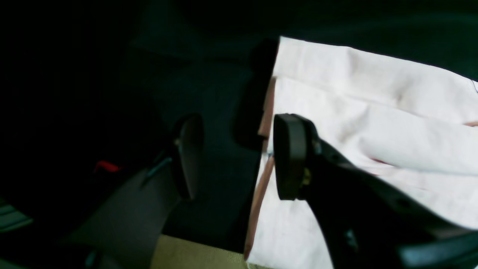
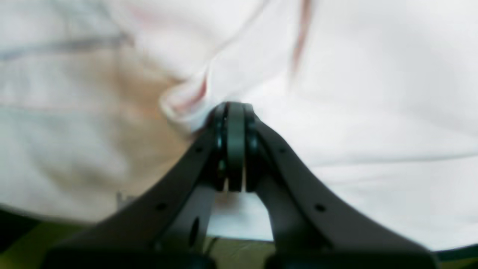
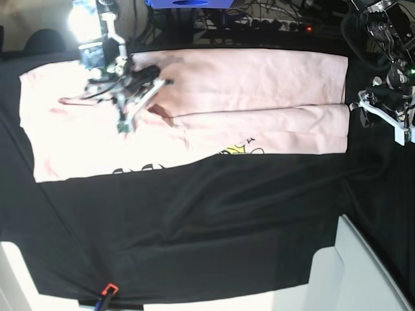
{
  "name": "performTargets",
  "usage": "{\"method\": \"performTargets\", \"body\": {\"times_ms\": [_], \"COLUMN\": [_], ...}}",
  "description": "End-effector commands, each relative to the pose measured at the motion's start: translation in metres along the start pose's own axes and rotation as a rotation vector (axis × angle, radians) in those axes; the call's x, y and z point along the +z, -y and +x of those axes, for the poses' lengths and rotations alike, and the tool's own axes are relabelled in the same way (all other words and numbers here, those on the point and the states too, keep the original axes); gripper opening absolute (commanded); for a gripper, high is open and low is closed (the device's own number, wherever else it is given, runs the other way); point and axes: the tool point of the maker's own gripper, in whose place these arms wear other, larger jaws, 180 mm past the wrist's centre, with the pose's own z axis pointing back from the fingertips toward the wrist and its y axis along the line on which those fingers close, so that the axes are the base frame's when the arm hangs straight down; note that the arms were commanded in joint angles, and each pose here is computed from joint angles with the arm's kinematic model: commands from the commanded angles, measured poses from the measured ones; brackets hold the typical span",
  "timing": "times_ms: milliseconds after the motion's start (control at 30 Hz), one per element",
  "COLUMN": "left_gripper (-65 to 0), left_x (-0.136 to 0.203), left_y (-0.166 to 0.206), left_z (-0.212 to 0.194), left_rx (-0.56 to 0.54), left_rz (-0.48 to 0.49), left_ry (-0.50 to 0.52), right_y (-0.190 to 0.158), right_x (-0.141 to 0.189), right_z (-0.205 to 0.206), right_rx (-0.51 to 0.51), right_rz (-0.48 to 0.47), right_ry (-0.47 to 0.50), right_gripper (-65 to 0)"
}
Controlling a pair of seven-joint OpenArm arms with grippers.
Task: Fold the T-shirt properly
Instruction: 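Hold the shirt with the right gripper and grasp the hem edge with the left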
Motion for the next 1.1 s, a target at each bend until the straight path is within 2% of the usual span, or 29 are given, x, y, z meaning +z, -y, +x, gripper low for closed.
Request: {"method": "performTargets", "body": {"times_ms": [0, 133, 267, 367, 500, 633, 733, 833, 900, 1000, 1067], "left_gripper": [-34.9, -34.6, -33.4, -25.2, -17.3, -6.4, -0.2, 0.0, 0.0, 0.0, 0.0], "left_x": [0.004, 0.003, 0.004, 0.005, 0.001, -0.006, -0.007, -0.007, -0.011, -0.026, -0.036], "left_y": [-0.004, -0.002, 0.003, 0.010, 0.001, -0.005, 0.005, 0.016, 0.016, 0.014, 0.013], "left_z": [0.015, 0.018, 0.022, 0.026, 0.017, 0.007, 0.003, -0.007, -0.013, -0.034, -0.042], "left_rx": [-0.010, -0.006, 0.016, 0.094, 0.178, 0.276, 0.251, 0.162, 0.144, 0.194, 0.245], "left_rz": [0.008, 0.005, -0.021, -0.097, -0.154, -0.216, -0.322, -0.390, -0.382, -0.362, -0.360], "left_ry": [0.047, 0.054, 0.074, 0.104, 0.087, 0.064, 0.073, 0.059, 0.037, -0.024, -0.027], "right_y": [-0.001, 0.003, 0.001, -0.004, -0.007, -0.002, -0.009, -0.010, -0.009, -0.009, -0.009], "right_x": [-0.002, -0.012, 0.003, 0.027, 0.059, 0.070, 0.070, 0.069, 0.069, 0.069, 0.069], "right_z": [0.004, -0.009, 0.006, 0.024, 0.041, 0.040, 0.036, 0.034, 0.035, 0.034, 0.033], "right_rx": [-0.002, -0.009, -0.011, -0.007, -0.010, 0.018, 0.051, 0.067, 0.066, 0.066, 0.066], "right_rz": [0.005, -0.002, 0.001, 0.012, 0.019, 0.010, 0.029, 0.031, 0.028, 0.030, 0.029], "right_ry": [0.024, 0.001, 0.062, 0.146, 0.241, 0.255, 0.244, 0.240, 0.240, 0.238, 0.237], "right_gripper": [-65.0, -65.0, -65.0, -65.0, -65.0, -65.0, -65.0, -65.0, -65.0, -65.0, -65.0]}}
